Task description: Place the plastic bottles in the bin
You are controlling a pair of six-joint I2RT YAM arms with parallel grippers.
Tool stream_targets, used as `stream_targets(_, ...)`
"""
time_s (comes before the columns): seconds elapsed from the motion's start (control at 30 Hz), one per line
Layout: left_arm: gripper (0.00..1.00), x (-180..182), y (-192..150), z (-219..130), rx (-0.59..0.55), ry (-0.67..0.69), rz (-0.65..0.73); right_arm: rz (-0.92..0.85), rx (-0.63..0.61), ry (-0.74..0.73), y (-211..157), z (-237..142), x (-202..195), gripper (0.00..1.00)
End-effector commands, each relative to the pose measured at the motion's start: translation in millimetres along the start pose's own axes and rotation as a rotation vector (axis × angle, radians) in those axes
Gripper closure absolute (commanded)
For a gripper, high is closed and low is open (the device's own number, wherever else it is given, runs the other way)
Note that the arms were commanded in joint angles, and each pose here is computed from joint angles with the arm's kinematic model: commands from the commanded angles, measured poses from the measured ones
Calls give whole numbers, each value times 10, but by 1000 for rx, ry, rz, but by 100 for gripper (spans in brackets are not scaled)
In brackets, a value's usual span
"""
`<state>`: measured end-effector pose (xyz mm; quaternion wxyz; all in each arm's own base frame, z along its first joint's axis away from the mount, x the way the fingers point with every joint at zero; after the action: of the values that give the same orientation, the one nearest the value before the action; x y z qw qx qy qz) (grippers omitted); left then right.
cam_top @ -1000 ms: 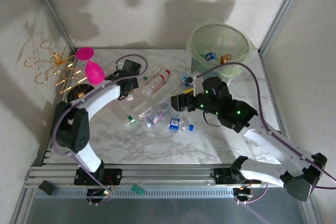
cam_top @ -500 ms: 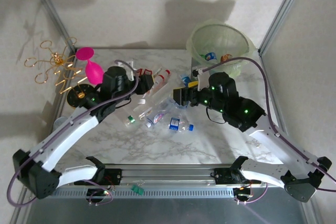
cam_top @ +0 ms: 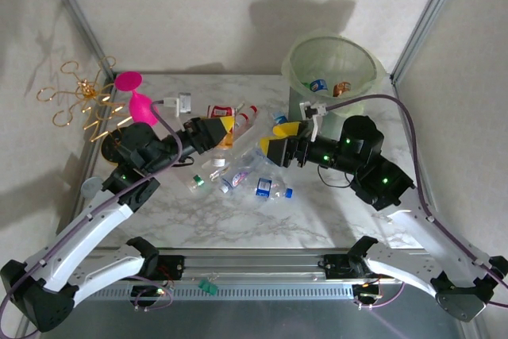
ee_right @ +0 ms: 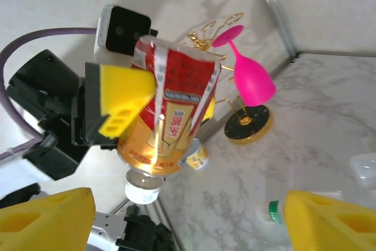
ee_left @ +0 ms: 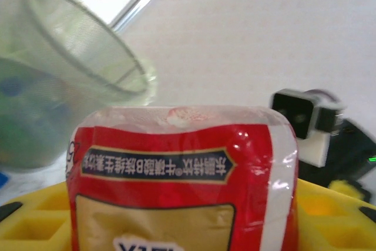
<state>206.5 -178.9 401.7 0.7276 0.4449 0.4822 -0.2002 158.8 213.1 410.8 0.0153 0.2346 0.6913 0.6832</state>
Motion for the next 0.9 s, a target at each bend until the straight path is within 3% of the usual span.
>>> stream_targets(0.0,50,-290,-10,-49,12,-167,-26,-13,-72,113,137,-12,123,17)
stream_targets(0.07,50,-319,-21,-42,6,-181,-36,-12,-60,171,120,38,152,17)
stream_targets(0.3,52,-339,62,304,10,-77,-5,-39,-71,56,240,-36,95,17)
stream_targets(0.4,53,-427,33,455,38,-113,-16,-31,-65,96,246,26,105,17)
stream_targets(0.6,53,-542,28,476,-16,-192,-62,-53,-133,260,272,-3,255,18)
stream_targets(0.87,54,-637,35,421,-56,-230,-72,23,-85,333,42,176,174,22)
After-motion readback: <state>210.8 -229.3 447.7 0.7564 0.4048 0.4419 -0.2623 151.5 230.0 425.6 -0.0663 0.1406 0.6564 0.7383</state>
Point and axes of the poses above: each hand's point on the last joint's axis, 136 mm out from that joint toward the fingers, its own z axis out along the fingers, its own x axis along the line the jaws close on, y = z × x, the point moved 7 cm from there along -z, back along the fingers, and after that the axes turned 15 degrees about -z, right-handed, at the moved point
